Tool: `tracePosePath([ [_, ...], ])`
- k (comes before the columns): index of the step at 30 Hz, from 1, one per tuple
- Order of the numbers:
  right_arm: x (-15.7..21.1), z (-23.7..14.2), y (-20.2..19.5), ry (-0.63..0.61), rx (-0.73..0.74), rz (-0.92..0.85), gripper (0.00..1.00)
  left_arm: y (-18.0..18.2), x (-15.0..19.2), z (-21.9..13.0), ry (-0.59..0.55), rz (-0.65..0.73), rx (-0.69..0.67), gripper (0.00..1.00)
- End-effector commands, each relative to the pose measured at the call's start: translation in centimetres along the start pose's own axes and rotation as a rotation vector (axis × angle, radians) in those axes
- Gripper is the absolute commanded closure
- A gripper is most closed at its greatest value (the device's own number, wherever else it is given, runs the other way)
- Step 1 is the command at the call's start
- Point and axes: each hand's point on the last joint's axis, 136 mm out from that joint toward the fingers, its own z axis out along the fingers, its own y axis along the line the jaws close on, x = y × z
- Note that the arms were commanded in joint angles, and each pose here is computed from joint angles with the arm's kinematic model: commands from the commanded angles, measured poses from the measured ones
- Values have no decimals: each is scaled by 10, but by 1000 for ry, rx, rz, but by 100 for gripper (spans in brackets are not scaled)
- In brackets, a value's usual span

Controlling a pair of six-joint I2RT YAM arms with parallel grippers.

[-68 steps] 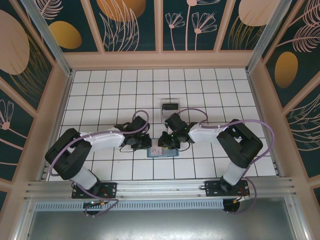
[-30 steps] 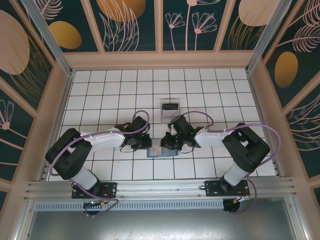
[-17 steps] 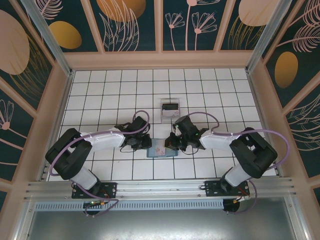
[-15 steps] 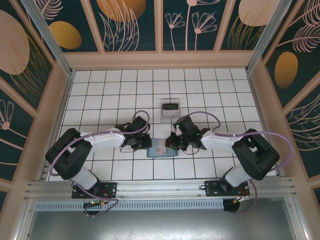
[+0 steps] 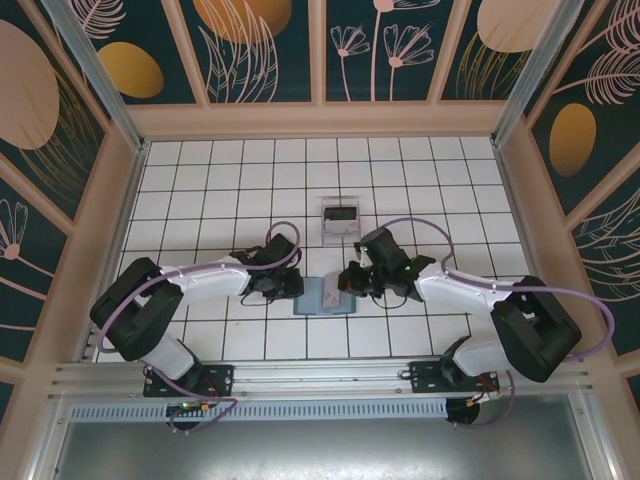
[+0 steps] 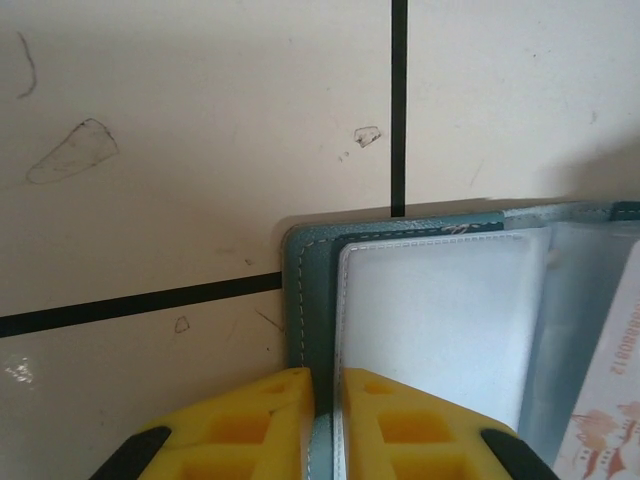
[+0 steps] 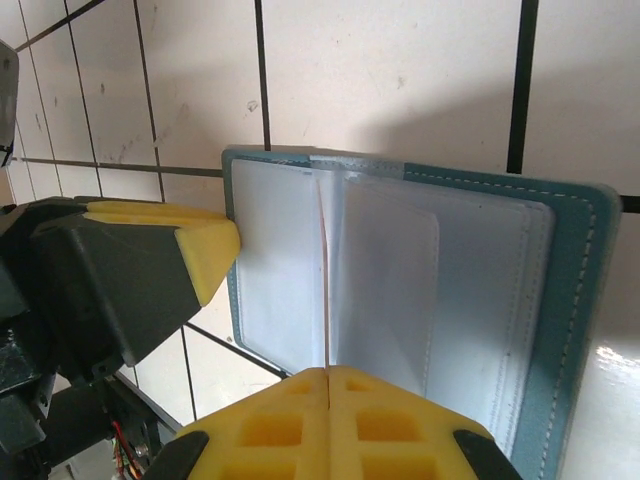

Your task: Take the credit cards out of the card holder

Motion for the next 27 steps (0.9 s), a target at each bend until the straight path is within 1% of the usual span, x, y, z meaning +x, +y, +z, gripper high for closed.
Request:
tracePosePath([
  [1,-13,-14,10,-51,5,-44,100,41,19,2,49,0,-162,81],
  [10,-36,-41,30,-145,-13,-105,100,29,7,-9,8,15,-134,80],
  [16,-49,-53,33,-191,10,-159,100,20,-1,-14,-16,23,-111,79],
  [23,-67,-68,28,-244,106,-303,100,19,1,-9,-7,25,-100,79],
  [27,-78,-76,28,-258,160,-431,100,18,0,-7,-6,31,-97,79],
])
